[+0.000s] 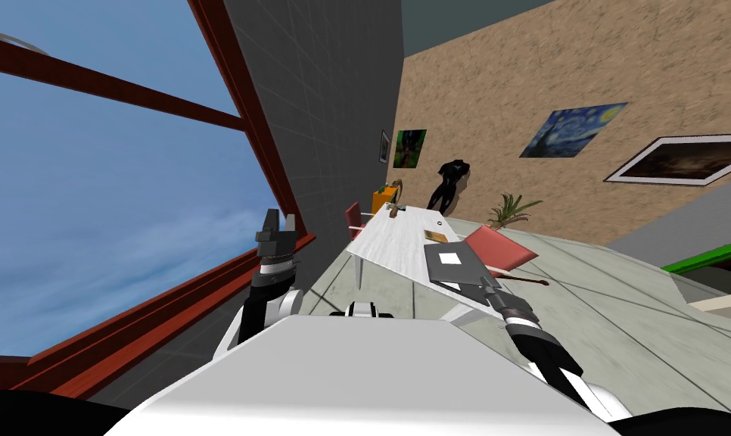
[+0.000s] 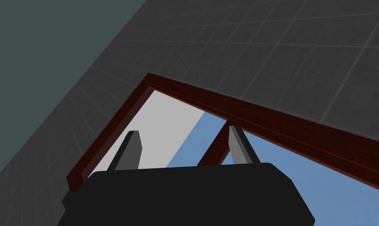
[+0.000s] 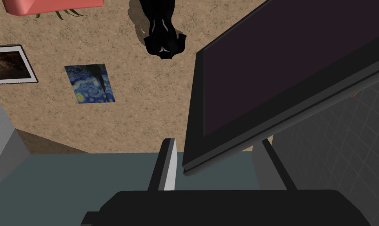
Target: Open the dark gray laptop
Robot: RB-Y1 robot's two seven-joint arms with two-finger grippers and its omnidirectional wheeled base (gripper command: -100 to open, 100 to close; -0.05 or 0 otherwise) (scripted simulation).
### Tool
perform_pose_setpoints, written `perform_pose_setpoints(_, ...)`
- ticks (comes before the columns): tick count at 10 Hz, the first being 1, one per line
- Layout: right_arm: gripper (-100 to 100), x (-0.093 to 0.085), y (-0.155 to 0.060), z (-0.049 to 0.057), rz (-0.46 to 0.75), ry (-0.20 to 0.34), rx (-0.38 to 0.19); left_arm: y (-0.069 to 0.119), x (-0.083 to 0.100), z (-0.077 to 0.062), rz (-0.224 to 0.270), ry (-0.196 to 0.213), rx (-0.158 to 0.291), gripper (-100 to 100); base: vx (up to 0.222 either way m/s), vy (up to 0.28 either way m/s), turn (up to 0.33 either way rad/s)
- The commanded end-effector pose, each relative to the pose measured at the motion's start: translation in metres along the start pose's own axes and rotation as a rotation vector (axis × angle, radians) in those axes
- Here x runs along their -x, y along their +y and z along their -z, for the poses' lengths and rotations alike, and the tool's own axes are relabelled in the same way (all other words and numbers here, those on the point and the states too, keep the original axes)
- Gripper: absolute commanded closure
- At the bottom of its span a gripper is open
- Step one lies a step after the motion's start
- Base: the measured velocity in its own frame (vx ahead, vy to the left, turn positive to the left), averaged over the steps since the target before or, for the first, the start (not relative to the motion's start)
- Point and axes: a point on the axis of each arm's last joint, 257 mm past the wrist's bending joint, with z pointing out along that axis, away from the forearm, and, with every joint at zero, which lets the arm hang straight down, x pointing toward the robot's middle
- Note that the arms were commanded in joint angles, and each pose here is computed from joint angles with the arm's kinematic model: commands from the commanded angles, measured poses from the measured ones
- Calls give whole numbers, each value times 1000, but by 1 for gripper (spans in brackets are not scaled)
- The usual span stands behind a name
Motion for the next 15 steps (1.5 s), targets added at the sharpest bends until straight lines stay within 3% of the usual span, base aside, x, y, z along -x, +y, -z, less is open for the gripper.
perform_pose_setpoints(1, 100, -25, 19, -7, -113, 13, 13, 0, 0, 0, 0, 0, 0, 0, -71, -82, 6)
perform_pose_setpoints(2, -100, -6, -1, -6, -80, 4, -7, 0, 0, 0, 0, 0, 0, 0, -38, -20, 49)
perform_pose_setpoints(6, -100, 30, -24, -6, -77, 1, -30, 0, 0, 0, 0, 0, 0, 0, 2, 51, 51)
perform_pose_setpoints(8, -100, 42, -29, -6, -77, 0, -35, 0, 0, 0, 0, 0, 0, 0, -7, 35, 34)
perform_pose_setpoints(9, -100, 37, -29, -6, -75, 0, -32, 0, 0, 0, 0, 0, 0, 0, -4, 10, 5)
perform_pose_setpoints(10, 0, 38, -29, -6, -77, 0, -34, 0, 0, 0, 0, 0, 0, 0, 0, 0, 0)
perform_pose_setpoints(15, 0, 38, -29, -6, -77, 0, -34, 0, 0, 0, 0, 0, 0, 0, 0, 0, 0)
